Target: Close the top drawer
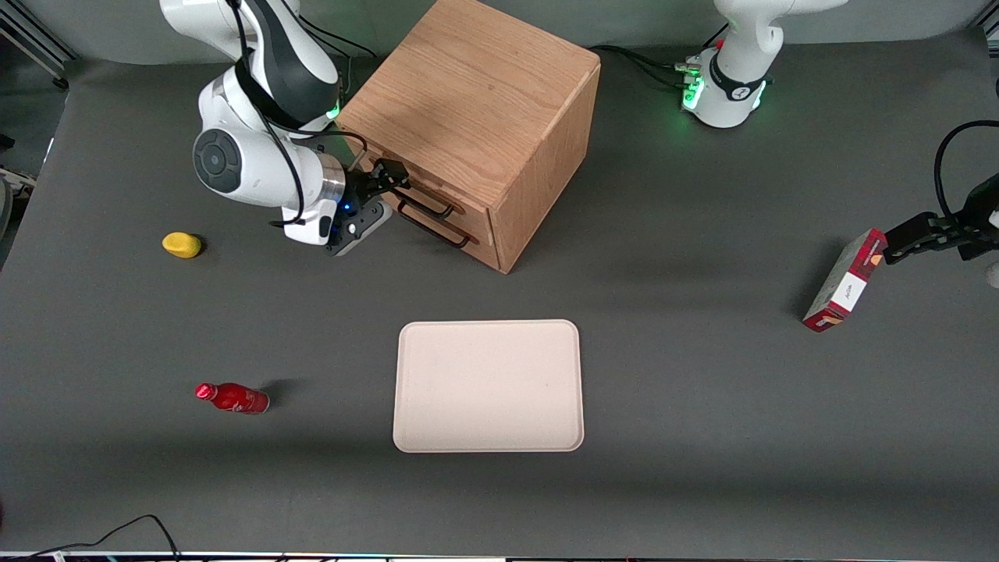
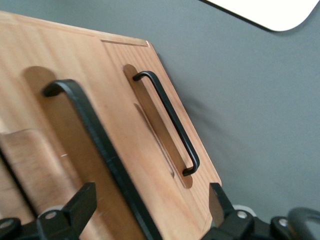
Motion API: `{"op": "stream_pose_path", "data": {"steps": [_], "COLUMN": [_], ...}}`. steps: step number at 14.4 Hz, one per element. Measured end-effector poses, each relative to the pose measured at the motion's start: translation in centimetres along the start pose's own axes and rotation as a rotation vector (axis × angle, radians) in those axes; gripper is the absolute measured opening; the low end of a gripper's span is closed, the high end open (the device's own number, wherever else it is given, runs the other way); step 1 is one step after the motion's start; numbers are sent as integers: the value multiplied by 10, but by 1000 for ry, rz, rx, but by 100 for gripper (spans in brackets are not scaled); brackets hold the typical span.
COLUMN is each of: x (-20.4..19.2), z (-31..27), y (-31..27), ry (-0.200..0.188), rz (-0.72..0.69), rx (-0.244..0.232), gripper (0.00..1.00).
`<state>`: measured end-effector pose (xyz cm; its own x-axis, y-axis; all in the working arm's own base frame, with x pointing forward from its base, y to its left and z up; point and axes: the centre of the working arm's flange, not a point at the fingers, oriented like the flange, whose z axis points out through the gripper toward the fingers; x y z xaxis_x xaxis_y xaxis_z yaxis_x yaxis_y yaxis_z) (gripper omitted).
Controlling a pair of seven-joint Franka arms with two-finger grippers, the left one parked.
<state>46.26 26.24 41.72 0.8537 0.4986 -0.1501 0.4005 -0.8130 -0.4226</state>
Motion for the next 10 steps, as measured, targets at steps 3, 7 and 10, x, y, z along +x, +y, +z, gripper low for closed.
{"op": "stream_pose_path", "data": {"steps": [3, 7, 10], "x": [2, -19, -61], "z": [-60, -164, -236], "y": [-10, -25, -39], "ry": [26, 69, 135], "rz": [-23, 154, 358], "rx": [-68, -253, -391], "gripper": [100, 100, 100]}}
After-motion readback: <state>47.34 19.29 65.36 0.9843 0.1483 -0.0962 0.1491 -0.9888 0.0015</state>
